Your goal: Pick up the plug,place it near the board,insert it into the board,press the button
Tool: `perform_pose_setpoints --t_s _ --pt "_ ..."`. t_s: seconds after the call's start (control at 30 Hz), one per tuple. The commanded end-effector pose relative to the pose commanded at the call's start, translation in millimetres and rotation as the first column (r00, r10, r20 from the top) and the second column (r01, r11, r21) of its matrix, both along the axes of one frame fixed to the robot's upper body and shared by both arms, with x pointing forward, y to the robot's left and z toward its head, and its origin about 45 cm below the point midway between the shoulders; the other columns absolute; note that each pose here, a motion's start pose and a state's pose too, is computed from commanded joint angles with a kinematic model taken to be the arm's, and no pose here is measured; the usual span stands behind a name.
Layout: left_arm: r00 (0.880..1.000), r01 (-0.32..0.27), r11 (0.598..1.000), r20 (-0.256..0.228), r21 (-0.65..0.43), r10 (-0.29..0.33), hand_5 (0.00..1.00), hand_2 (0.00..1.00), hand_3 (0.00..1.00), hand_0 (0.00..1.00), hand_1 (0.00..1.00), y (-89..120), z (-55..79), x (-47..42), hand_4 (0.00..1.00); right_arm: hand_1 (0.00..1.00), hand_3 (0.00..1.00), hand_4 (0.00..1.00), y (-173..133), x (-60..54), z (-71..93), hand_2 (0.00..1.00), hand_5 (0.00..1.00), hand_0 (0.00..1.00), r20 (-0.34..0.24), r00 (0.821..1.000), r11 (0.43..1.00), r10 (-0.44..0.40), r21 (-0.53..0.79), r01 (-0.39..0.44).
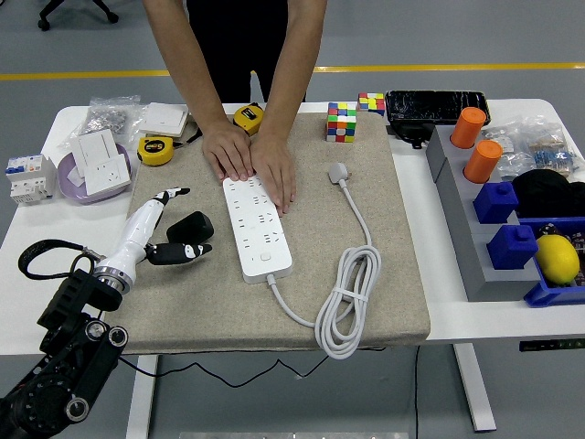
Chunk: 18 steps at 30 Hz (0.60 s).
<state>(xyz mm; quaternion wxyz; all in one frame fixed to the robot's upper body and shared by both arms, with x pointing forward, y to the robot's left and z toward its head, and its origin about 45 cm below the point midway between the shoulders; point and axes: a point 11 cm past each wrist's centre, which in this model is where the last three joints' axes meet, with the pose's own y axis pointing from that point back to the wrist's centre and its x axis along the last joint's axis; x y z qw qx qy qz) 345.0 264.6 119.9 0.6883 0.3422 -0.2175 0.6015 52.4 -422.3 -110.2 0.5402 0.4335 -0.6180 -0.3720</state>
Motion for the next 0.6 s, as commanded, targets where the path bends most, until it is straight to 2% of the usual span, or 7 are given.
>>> perform_pose_setpoints --t_s 0.2,0.23,0.4,0.43,0.6 --pt "1.0 -0.018 1.0 -0.007 0.021 0.018 0.097 0.904 0.841 0.998 0.996 2 -10.1 3.6 0.998 0.701 0.75 0.998 1 0.3 -0.2 0.709 0.987 0.795 0.001 1.0 1.0 0.003 0.001 -0.003" --pt "1.0 -0.023 0.999 -0.004 0.027 0.023 0.105 0.781 0.743 0.894 0.875 3 -10.7 4.3 0.998 0.701 0.75 0.998 1 0.4 -0.2 0.709 0.987 0.795 0.001 1.0 1.0 0.003 0.001 -0.003" --pt "0.999 -0.045 0.998 0.017 0.048 0.044 0.105 0.781 0.743 0.894 0.875 7 -10.5 8.3 0.998 0.701 0.75 0.998 0 0.0 -0.1 0.709 0.987 0.795 0.0 1.0 1.0 0.002 0.0 -0.002" --pt "0.999 -0.049 0.997 0.021 0.052 0.048 0.203 0.509 0.491 0.736 0.68 8 -10.3 9.3 0.764 0.701 0.749 0.998 0 -0.2 0.0 0.709 0.987 0.796 -0.001 1.0 1.0 0.001 0.0 -0.001" --pt "0.998 -0.062 0.996 0.036 0.07 0.059 0.203 0.509 0.491 0.736 0.68 10 -9.1 13.5 0.764 0.701 0.749 0.998 0 1.7 0.3 0.709 0.987 0.796 0.003 1.0 1.0 0.0 0.0 0.0"
